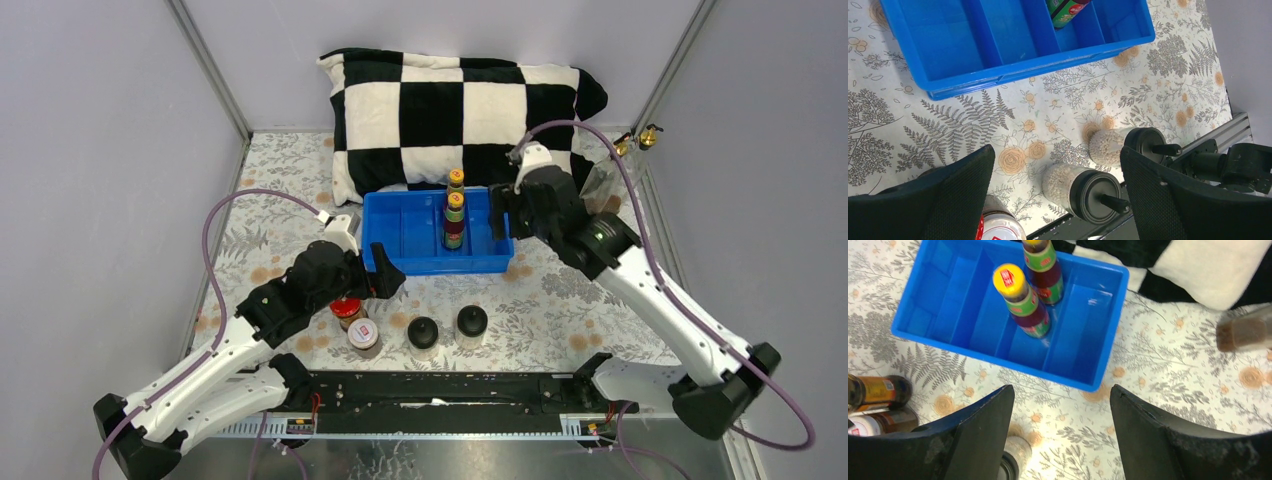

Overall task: Organize the condiment bottles
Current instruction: Place the bottle in the storage box, then pick up the bottle from the center of the board.

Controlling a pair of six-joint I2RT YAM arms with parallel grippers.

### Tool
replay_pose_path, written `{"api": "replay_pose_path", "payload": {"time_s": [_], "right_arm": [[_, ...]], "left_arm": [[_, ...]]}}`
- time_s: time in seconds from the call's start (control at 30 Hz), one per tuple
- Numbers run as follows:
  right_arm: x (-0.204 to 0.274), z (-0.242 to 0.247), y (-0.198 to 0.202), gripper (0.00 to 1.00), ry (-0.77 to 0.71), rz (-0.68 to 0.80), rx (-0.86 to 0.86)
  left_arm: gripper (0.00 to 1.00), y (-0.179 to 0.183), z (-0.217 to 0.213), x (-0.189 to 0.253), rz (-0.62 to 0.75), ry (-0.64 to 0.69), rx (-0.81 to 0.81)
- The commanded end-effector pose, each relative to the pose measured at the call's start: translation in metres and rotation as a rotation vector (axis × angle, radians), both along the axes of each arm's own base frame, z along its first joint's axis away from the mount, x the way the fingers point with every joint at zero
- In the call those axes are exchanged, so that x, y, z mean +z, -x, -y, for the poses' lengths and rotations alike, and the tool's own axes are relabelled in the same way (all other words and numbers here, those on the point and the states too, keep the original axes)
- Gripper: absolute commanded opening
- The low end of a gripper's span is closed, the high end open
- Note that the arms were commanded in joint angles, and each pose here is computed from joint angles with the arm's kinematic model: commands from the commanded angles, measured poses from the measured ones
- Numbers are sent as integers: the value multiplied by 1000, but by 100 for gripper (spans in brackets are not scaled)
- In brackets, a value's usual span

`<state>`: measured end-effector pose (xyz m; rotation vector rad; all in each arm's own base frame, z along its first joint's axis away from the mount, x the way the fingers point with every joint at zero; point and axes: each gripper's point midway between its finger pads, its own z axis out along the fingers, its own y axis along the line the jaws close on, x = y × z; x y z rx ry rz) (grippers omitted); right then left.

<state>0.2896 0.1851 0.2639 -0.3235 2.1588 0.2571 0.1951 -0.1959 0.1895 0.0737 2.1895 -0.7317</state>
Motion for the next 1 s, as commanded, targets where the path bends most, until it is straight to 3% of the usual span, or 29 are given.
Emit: {"api": "replay_pose_path", "payload": {"time_s": [0.0,0.5,0.97], "right_arm": [[0,26,18,78,1,25,-60],[8,45,42,79,-36,55,-70],[9,44,40,79,-26,55,-68]], "left_arm": [[99,-11,-3,19,69,2,27],[99,-12,-1,31,81,14,20],[99,-12,-4,27,93,11,30]]}}
